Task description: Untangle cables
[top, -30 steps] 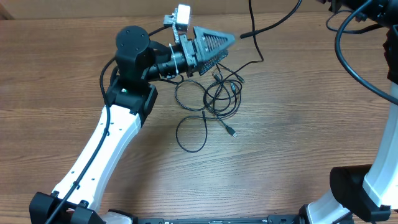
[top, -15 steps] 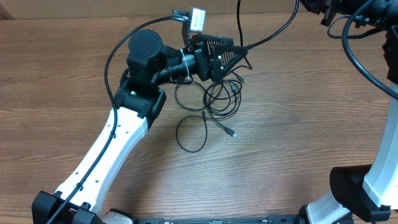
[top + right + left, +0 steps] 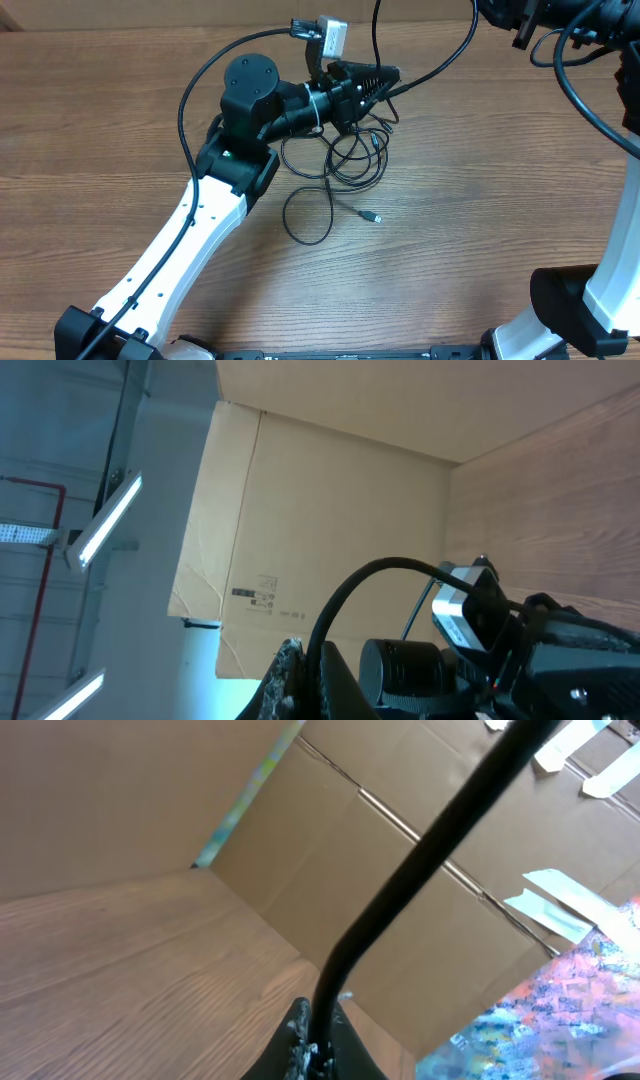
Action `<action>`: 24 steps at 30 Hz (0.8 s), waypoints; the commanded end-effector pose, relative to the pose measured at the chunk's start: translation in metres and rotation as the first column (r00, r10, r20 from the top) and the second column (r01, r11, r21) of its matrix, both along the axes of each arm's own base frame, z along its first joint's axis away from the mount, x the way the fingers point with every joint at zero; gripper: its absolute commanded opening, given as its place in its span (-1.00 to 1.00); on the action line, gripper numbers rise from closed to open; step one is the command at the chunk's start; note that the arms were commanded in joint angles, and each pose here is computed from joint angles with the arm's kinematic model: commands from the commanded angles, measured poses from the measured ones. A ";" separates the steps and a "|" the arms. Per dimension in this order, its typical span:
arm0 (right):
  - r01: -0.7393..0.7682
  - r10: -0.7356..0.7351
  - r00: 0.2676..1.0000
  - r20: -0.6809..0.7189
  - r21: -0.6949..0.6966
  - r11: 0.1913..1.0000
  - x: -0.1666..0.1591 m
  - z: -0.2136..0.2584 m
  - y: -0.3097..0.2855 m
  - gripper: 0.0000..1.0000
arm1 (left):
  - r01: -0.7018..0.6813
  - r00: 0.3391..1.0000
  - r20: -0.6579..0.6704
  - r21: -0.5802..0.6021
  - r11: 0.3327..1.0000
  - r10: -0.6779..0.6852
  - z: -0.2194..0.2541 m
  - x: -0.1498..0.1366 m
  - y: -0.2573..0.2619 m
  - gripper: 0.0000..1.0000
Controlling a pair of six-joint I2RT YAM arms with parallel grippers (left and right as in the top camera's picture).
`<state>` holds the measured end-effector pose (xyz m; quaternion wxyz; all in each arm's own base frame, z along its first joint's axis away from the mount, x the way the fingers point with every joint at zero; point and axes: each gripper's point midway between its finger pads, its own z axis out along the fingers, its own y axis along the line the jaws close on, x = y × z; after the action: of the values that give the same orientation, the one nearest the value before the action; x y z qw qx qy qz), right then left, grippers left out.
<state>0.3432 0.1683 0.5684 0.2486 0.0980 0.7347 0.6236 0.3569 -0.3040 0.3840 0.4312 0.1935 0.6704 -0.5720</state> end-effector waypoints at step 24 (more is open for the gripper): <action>0.268 -0.256 0.963 0.080 -0.287 0.920 0.017 -0.054 -0.106 0.93 | 0.035 0.988 -0.094 -0.647 0.762 -0.125 0.148 -0.024 0.042 -0.92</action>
<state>0.3661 0.0653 0.5115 0.3234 0.1837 0.7851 0.4953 0.3233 -0.2782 0.5104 0.4134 0.1004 0.4886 -0.7618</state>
